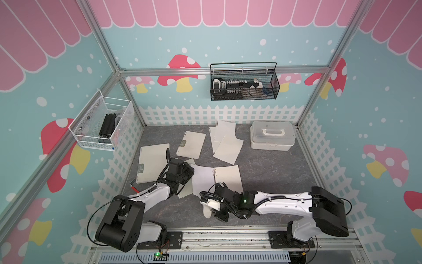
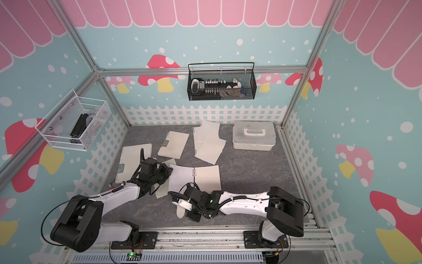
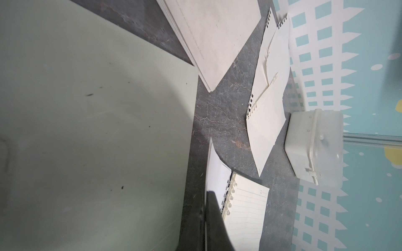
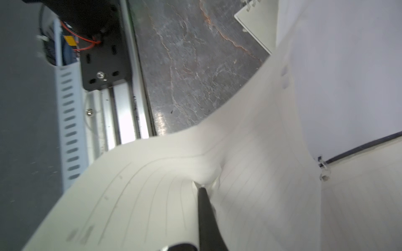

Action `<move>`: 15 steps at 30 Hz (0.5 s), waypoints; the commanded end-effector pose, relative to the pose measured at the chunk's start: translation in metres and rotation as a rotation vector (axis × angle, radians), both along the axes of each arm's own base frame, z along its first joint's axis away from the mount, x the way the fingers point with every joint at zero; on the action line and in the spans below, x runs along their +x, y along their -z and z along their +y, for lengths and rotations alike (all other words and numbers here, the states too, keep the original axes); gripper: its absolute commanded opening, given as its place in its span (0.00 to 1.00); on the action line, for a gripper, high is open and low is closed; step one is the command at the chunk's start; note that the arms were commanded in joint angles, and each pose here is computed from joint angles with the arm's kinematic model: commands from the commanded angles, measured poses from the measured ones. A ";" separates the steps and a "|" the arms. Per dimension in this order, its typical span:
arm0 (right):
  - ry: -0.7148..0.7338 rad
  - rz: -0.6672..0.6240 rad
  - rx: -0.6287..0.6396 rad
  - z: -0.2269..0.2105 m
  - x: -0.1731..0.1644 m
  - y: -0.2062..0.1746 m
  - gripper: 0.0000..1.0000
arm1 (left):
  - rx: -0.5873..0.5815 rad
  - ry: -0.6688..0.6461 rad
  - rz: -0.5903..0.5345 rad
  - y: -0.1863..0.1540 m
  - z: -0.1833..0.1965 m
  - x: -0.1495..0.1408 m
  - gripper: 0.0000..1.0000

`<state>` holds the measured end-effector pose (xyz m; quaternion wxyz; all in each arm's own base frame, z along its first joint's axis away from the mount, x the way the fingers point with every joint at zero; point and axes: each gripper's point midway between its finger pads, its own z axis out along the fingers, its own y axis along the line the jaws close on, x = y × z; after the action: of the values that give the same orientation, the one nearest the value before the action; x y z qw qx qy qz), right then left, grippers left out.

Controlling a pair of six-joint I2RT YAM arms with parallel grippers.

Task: Tear off pages from different notebooks
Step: Tear off the paper from the notebook.

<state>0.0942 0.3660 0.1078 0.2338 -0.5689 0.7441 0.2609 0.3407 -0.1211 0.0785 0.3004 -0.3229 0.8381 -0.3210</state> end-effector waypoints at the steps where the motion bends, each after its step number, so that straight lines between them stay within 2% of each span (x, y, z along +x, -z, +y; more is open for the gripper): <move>1: -0.103 0.091 0.132 -0.002 -0.034 -0.033 0.00 | -0.003 -0.054 -0.032 -0.009 0.010 0.006 0.00; 4: -0.139 0.116 0.210 -0.011 -0.051 -0.054 0.00 | -0.001 -0.055 -0.033 -0.010 0.011 0.007 0.00; 10: -0.136 0.074 0.375 -0.035 -0.059 -0.098 0.00 | 0.003 -0.060 -0.026 -0.006 0.013 0.006 0.00; 15: 0.068 -0.105 0.465 -0.057 -0.019 -0.137 0.00 | 0.014 -0.055 -0.029 -0.008 0.015 0.006 0.00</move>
<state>0.0546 0.3162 0.2290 0.3550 -0.5246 0.6567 0.4092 0.3437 -0.1123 0.0799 0.3081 -0.3326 0.8335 -0.3157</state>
